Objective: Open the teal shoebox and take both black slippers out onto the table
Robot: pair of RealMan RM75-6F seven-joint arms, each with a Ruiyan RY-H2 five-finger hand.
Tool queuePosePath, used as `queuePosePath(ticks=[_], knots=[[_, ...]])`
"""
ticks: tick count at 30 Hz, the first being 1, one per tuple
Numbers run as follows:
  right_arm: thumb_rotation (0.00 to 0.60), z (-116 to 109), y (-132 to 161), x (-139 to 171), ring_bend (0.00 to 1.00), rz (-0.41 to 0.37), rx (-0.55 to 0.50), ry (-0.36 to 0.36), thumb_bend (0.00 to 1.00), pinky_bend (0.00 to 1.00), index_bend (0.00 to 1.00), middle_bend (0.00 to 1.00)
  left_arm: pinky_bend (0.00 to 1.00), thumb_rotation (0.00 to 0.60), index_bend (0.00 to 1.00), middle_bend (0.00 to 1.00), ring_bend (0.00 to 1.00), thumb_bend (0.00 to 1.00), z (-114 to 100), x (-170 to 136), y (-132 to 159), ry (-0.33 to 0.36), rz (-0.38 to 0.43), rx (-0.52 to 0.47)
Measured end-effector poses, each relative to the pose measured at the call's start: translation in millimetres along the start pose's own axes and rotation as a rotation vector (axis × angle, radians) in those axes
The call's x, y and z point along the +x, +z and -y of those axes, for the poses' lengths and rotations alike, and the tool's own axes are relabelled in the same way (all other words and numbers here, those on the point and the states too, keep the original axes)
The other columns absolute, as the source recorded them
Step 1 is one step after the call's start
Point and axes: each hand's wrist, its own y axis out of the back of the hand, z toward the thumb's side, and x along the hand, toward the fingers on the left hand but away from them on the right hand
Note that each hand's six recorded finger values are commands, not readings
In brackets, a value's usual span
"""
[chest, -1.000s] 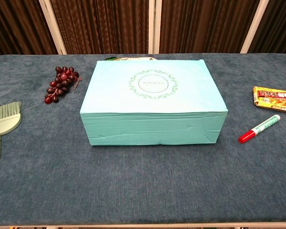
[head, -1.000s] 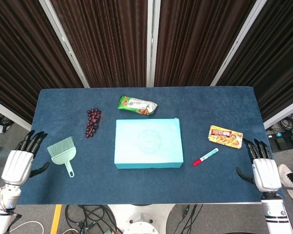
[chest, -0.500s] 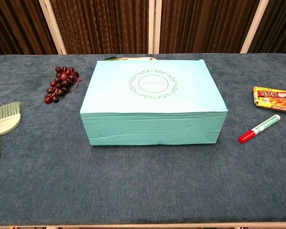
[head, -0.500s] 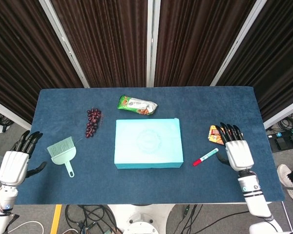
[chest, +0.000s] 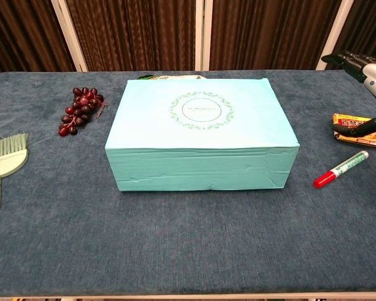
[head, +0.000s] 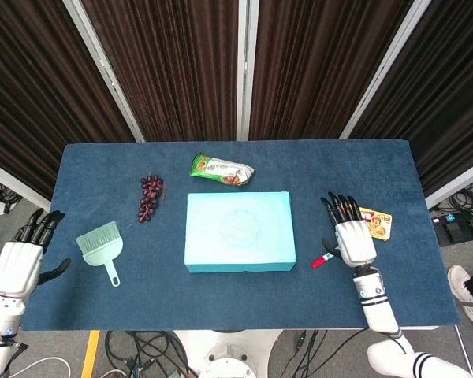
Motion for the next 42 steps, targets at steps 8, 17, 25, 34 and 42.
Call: queuePosePath(ticks=[8,17,25,34,42], knots=[[0.6,16.0,19.6,-3.2,0.0,-0.034,-0.042,-0.048,0.17,0.0,0.0,0.0,0.28,0.6,0.09,0.12,0.03,0.19,2.8,-0.7,-3.8,-0.011,-0.006,0.002],[0.6,33.3,42.5,-13.7,0.0,-0.069,-0.055,-0.023,0.17,0.0,0.0,0.0,0.28,0.6,0.09,0.12,0.03,0.19,1.1,-1.5,-5.7,-0.011,-0.009,0.002],[0.6,37.2,51.8,-14.3,0.0,-0.098,-0.08,-0.015,0.17,0.0,0.0,0.0,0.28,0.6,0.09,0.12,0.03,0.19,11.0,-2.8,-5.7,-0.051,-0.005,-0.007],[0.6,37.2,65.9,-5.0,0.0,-0.164,-0.136,0.0,0.17,0.0,0.0,0.0,0.28,0.6,0.09,0.12,0.03,0.19,9.3,-2.0,-2.9,-0.048,0.008,-0.012],[0.6,37.5,76.5,5.1,0.0,-0.202,-0.168,0.023,0.17,0.0,0.0,0.0,0.28,0.6,0.09,0.12,0.03,0.19,9.5,-2.1,-2.3,-0.049,0.006,-0.014]])
